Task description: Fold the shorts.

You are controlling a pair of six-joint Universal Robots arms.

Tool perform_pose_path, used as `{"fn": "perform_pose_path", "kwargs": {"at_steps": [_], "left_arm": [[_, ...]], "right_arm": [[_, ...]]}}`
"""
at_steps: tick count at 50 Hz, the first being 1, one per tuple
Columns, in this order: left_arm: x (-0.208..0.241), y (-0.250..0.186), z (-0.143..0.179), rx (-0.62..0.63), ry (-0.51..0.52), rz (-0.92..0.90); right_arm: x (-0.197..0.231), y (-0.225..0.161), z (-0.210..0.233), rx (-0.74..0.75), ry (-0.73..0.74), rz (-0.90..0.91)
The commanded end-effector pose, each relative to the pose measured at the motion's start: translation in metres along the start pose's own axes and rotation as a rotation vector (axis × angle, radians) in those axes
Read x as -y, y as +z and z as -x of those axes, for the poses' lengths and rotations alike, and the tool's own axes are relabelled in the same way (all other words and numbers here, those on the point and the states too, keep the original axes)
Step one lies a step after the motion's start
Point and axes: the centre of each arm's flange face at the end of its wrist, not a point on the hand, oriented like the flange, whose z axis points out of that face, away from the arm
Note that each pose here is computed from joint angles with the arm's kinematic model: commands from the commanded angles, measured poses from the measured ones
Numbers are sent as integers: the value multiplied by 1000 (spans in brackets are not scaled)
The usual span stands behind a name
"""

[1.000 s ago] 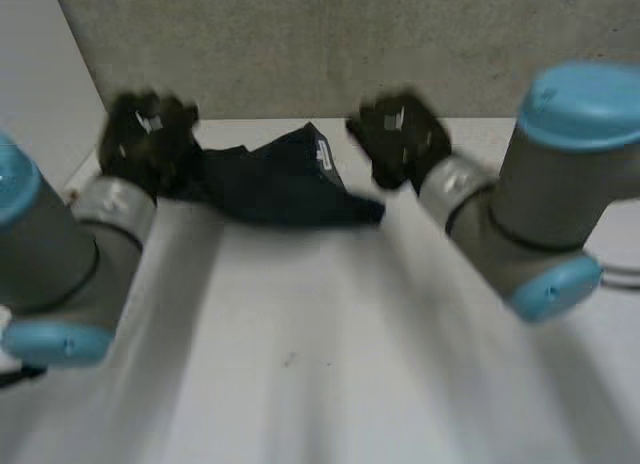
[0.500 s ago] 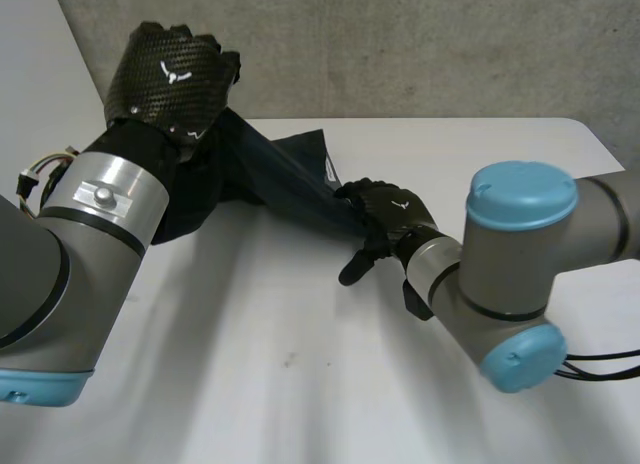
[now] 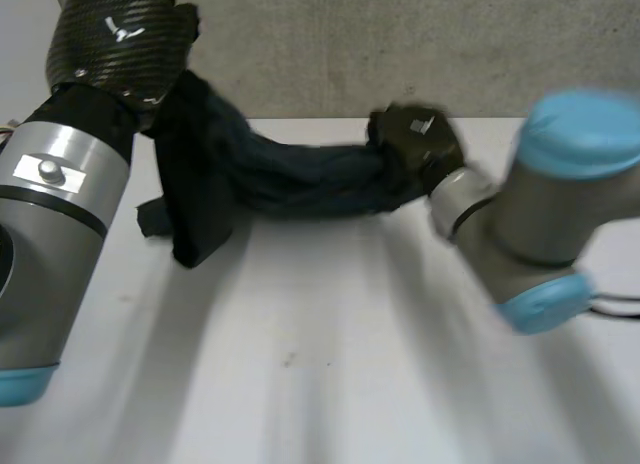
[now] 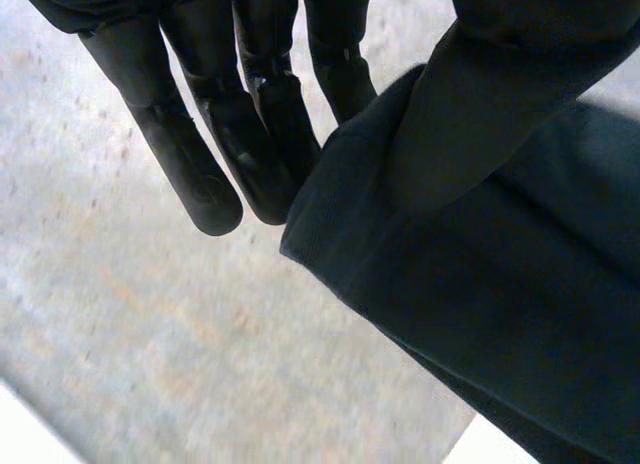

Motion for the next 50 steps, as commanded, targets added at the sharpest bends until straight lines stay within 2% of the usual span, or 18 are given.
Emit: {"fn": "perform_pose_path", "kwargs": {"at_steps": [1,4,9,16,22,25,27,31,37,41,50], "left_arm": [[-37,-11,10,-8,29,158],[-47,-21,2,-53,29,217],[-69,-50,-16,-166,28,355],[-83,-75,-27,-252,29,474],[-93,-93,-36,-338,41,587],[-97,-95,-38,-374,68,626],[-101,-93,-40,-407,125,639],[-103,-67,-43,-399,209,568],[-118,-14,-57,-324,210,451],[-137,29,-85,-297,215,366],[-176,88,-136,-279,217,277]], "right_arm": [[59,-46,-34,-1,-501,125],[57,-61,-28,64,-536,236],[46,-77,-21,140,-513,374],[1,-98,-6,264,-475,594],[-39,-125,4,399,-505,787],[-47,-133,5,442,-514,832],[-47,-134,6,451,-518,834],[-44,-122,2,424,-521,798],[-46,-82,-9,324,-502,701],[-61,-47,-18,261,-480,638],[-104,8,-26,173,-545,515]]}}
